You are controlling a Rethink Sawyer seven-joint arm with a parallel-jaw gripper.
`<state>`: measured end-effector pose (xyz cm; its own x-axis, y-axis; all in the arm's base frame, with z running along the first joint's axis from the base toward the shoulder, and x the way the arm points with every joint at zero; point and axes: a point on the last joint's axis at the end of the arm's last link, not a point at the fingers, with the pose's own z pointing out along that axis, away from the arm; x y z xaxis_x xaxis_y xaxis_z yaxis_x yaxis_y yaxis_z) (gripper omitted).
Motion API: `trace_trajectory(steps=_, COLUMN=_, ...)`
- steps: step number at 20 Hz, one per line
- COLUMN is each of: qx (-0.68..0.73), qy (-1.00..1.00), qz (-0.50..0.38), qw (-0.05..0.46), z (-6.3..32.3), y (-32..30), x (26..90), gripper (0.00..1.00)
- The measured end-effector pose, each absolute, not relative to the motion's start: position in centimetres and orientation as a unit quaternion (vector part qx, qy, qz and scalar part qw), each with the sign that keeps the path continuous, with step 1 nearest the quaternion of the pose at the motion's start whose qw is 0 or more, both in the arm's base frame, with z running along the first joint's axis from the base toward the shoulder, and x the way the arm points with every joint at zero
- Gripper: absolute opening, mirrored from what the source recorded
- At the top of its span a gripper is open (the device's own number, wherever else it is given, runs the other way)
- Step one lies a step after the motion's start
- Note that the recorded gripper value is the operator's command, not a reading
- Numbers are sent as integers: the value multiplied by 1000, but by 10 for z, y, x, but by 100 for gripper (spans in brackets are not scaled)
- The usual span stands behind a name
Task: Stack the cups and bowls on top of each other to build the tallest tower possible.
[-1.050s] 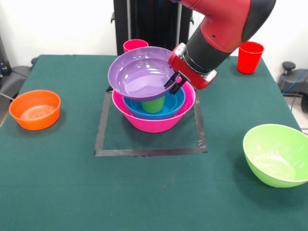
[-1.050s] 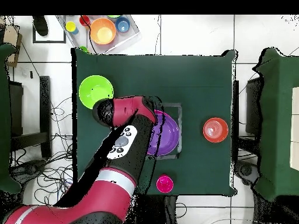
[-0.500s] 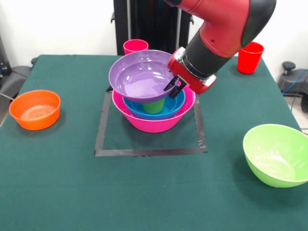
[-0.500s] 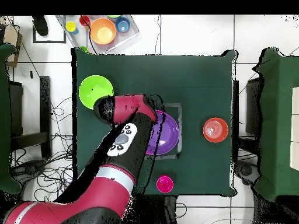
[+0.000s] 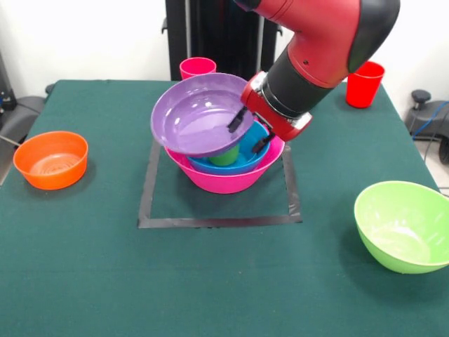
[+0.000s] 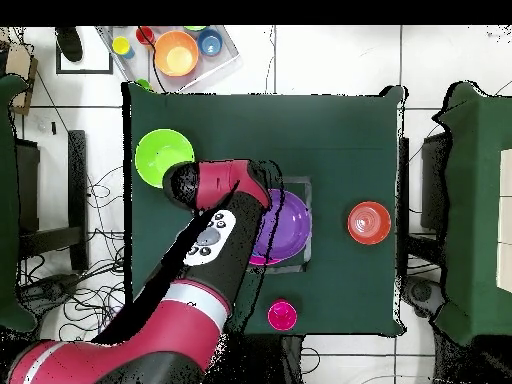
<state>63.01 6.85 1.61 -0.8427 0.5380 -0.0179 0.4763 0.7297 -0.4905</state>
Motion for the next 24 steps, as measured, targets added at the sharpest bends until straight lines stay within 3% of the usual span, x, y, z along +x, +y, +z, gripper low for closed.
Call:
trace_trajectory(steps=12, qx=-289, qy=-922, qz=245, qw=80, z=23, y=90, x=638, gripper=100)
trace_trajectory(steps=24, qx=-333, qy=-896, qz=258, qw=138, z=75, y=120, x=659, gripper=100)
